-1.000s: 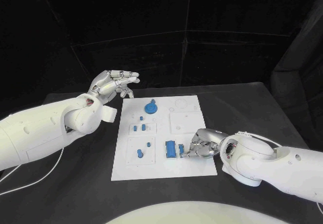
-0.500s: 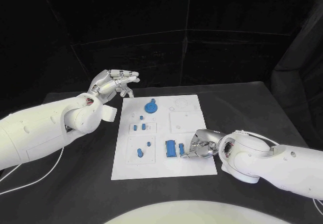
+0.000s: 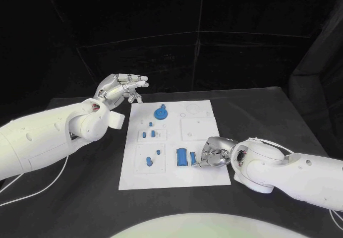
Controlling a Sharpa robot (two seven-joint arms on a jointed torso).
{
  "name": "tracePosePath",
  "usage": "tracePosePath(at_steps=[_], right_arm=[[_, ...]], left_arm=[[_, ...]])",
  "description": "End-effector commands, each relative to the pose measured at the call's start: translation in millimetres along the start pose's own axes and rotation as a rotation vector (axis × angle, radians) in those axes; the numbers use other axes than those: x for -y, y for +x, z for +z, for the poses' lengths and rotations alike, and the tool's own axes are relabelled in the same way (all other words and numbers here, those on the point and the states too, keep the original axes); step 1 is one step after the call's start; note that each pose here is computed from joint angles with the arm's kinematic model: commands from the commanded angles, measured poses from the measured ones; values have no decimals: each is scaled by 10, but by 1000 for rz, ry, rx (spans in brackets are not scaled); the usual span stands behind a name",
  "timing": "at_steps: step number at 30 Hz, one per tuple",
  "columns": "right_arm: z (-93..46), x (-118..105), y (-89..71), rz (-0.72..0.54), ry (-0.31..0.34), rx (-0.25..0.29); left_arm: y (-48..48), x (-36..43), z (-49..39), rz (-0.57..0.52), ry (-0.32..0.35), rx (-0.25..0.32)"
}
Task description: Assemble the parts on the task board
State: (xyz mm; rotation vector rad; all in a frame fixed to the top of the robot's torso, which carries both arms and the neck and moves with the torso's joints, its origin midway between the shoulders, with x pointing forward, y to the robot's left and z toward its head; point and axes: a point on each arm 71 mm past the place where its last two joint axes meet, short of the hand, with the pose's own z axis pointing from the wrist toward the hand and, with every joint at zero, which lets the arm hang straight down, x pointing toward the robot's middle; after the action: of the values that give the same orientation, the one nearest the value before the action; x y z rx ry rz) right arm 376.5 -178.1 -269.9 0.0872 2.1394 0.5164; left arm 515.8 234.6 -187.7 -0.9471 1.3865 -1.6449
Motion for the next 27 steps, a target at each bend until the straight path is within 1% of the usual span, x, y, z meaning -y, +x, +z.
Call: tracePosePath(at_steps=[1, 8, 11, 15, 18, 20, 23, 25, 26, 27], right_arm=[[-1, 42, 18, 52, 9, -30], [-53, 57, 32, 141, -27, -74], [-84, 62, 25, 166, -45, -78], [-153, 75, -9, 225, -91, -74], [-184, 85, -133, 334, -152, -45], [-174, 107, -258, 446, -189, -14], [-138, 169, -485, 592, -241, 58], [-90, 244, -680, 682, -272, 123], [-73, 268, -736, 706, -279, 141], [-41, 312, -824, 741, -289, 171]], left_arm=[[7, 8, 4, -7, 4, -11], [6, 7, 4, -8, 3, -12], [3, 9, 3, -6, 6, -9], [-5, 11, 2, -3, 11, -4], [-11, 18, 4, 0, 24, 2], [-18, 24, 8, 3, 35, 7], [-37, 28, 13, -7, 46, 23], [-56, 27, 22, -14, 53, 37], [-62, 26, 26, -15, 55, 41], [-75, 24, 31, -17, 58, 48]])
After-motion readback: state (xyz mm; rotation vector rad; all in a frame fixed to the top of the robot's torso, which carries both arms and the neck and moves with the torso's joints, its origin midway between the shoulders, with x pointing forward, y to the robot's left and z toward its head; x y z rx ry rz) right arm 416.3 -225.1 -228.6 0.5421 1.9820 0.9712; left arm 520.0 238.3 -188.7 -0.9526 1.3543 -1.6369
